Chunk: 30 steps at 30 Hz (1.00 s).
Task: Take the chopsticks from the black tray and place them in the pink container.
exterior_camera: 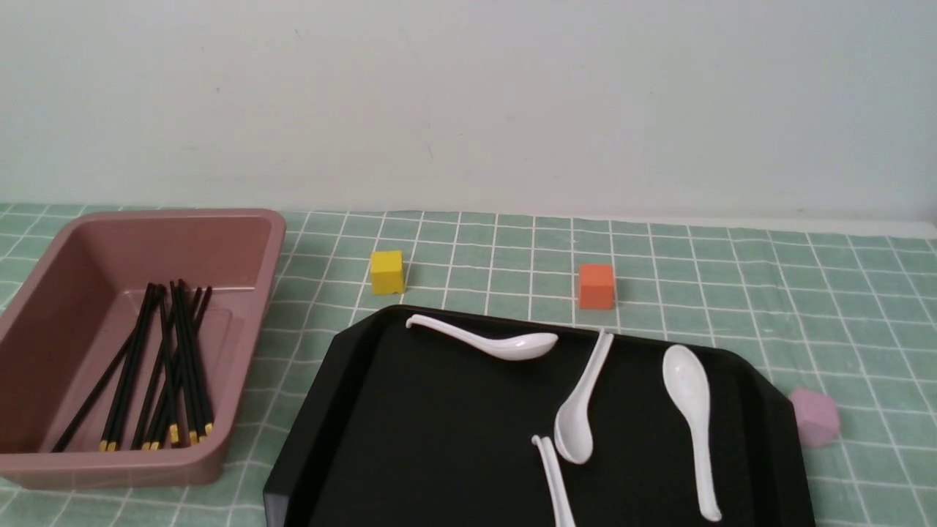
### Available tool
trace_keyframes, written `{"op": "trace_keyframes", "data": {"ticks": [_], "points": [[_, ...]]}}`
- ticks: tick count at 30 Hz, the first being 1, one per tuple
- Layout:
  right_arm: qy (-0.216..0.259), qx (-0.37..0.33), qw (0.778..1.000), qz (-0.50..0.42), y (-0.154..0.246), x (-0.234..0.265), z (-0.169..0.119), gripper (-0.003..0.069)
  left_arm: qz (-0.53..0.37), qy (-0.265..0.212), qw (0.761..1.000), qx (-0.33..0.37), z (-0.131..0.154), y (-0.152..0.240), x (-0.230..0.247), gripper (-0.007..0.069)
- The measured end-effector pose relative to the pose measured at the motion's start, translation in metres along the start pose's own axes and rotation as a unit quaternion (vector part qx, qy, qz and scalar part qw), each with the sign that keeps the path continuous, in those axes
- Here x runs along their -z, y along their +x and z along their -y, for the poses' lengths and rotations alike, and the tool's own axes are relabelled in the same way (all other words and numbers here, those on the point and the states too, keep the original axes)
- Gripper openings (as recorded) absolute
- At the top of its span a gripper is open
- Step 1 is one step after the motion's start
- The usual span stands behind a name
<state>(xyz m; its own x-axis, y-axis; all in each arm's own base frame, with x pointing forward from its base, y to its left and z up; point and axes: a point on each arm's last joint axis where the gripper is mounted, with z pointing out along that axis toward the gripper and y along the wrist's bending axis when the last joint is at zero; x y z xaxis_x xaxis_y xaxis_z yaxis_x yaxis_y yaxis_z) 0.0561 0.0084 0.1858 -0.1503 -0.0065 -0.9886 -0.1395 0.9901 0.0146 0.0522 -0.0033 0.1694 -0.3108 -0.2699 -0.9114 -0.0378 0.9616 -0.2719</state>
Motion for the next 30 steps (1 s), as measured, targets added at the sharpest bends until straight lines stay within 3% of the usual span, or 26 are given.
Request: {"op": "trace_keyframes", "data": {"ticks": [9, 30], "points": [[0.015, 0.002, 0.998, -0.065, 0.012, 0.002, 0.001, 0.0049, 0.000, 0.000, 1.000, 0.000, 0.000, 0.000, 0.000, 0.0239], [0.015, 0.002, 0.998, -0.066, 0.012, 0.002, 0.001, 0.0078, 0.000, 0.000, 1.000, 0.000, 0.000, 0.000, 0.000, 0.0239]]}}
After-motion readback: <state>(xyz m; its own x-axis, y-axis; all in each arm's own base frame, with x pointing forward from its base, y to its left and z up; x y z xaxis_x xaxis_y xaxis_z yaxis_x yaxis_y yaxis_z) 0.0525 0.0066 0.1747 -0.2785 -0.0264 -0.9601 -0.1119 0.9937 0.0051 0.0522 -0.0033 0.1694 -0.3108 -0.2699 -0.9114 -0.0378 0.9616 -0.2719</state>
